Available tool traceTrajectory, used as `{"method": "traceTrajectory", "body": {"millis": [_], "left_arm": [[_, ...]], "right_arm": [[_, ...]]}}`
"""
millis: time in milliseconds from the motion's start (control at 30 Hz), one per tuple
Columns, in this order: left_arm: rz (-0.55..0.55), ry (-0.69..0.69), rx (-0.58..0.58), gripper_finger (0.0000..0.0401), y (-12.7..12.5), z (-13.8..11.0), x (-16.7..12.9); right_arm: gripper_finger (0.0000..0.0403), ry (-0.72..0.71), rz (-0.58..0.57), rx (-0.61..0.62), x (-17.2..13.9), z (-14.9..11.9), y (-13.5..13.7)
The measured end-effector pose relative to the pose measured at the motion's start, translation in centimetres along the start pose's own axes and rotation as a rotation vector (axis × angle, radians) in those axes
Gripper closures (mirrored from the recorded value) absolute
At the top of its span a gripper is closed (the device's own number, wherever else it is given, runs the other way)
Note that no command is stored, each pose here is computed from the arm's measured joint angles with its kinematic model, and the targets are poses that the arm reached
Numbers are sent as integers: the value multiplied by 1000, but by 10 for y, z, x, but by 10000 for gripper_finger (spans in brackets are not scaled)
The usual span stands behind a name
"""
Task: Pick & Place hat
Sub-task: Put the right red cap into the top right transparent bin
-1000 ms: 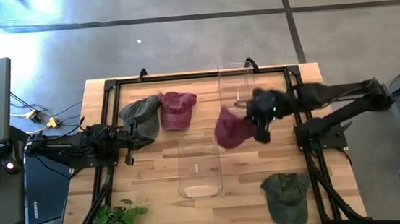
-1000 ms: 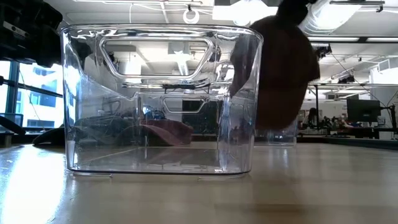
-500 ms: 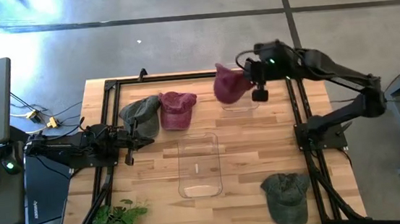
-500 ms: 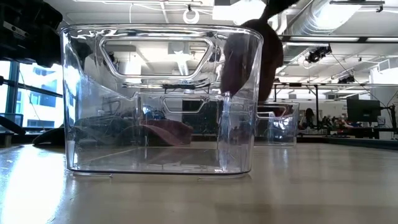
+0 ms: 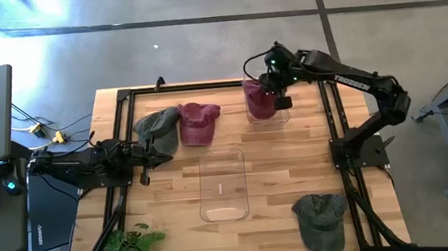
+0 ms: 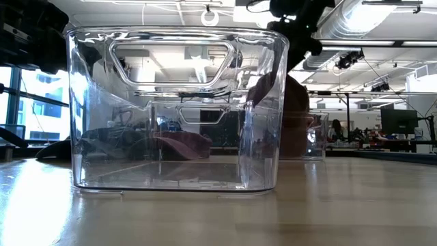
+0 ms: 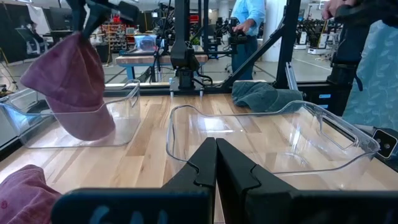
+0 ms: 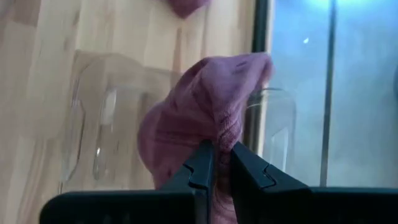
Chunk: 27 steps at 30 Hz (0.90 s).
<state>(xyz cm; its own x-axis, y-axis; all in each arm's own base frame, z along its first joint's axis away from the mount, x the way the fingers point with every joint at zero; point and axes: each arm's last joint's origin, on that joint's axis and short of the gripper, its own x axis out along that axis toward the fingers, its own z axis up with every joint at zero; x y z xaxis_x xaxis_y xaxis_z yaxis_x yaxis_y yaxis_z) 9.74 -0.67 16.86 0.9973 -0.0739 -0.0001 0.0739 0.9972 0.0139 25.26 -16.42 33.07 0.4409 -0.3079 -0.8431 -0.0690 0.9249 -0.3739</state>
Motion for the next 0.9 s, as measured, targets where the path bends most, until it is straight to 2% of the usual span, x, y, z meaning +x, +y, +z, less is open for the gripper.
{"method": "traceTrajectory", "body": {"millis": [200,400,500,700,900], "left_arm": [[0,0,0,401,0,0,0],[0,0,0,401,0,0,0],[0,0,0,401,0,0,0],[0,0,0,401,0,0,0],[0,0,0,401,0,0,0]], "right_arm": [[372,11,-54,0,13,-5,-16],[369,68,-113,-61,30,-17,-37],[364,80,-153,-43,40,-20,-47],[330,130,-237,-74,52,-25,-60],[282,128,-311,-49,51,-27,-69]]}}
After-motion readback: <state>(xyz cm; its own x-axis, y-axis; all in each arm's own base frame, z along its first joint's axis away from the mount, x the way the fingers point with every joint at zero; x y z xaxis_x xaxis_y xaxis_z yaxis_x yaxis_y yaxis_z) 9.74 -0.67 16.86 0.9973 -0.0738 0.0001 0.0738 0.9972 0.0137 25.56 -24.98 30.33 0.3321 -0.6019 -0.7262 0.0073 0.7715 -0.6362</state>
